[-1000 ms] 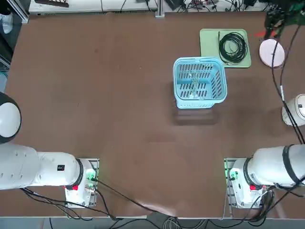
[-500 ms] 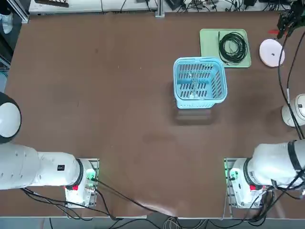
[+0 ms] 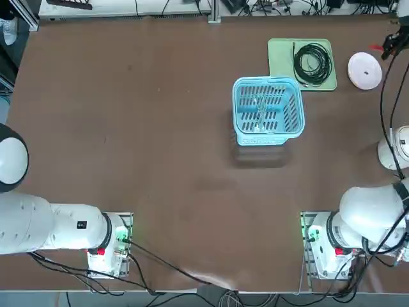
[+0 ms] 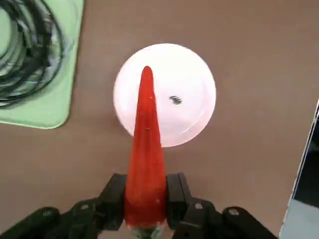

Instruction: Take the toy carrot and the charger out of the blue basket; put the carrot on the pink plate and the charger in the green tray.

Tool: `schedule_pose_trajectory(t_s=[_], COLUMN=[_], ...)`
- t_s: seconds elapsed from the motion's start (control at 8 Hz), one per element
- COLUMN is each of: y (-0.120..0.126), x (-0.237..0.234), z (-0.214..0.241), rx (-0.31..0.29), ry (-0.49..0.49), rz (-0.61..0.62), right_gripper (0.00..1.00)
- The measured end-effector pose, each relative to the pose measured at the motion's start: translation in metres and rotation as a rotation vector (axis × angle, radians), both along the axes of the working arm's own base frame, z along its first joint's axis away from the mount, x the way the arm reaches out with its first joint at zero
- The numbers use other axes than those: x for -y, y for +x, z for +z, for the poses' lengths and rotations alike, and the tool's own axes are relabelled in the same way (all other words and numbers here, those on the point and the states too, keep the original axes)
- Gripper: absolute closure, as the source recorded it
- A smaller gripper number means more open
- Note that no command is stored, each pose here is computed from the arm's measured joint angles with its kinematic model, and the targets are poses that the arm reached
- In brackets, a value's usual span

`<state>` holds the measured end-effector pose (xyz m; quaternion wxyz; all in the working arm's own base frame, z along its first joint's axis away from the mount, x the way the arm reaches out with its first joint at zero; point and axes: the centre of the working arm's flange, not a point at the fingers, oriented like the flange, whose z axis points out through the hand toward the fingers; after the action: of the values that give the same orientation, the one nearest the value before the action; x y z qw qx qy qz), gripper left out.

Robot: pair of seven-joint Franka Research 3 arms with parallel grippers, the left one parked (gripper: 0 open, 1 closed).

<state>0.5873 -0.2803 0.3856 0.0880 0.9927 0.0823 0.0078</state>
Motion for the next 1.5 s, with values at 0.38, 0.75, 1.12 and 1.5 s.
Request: schedule_pose_trajectory(t_s=[0.38,0.75,1.12,1.5], y=[0.001,0.003,0.013,0.023], x=[0.035,0.045,0.045,0.049], z=[-0.054,-0.083,-0.092,-0.108], rx=[0.032,0.05,0.058,0.058], ry=[0.005,0.007,0.012,0.019], rz=[0.018,0.034,0.04,0.043], right_gripper=[0.58,0.58,0.58,0.58])
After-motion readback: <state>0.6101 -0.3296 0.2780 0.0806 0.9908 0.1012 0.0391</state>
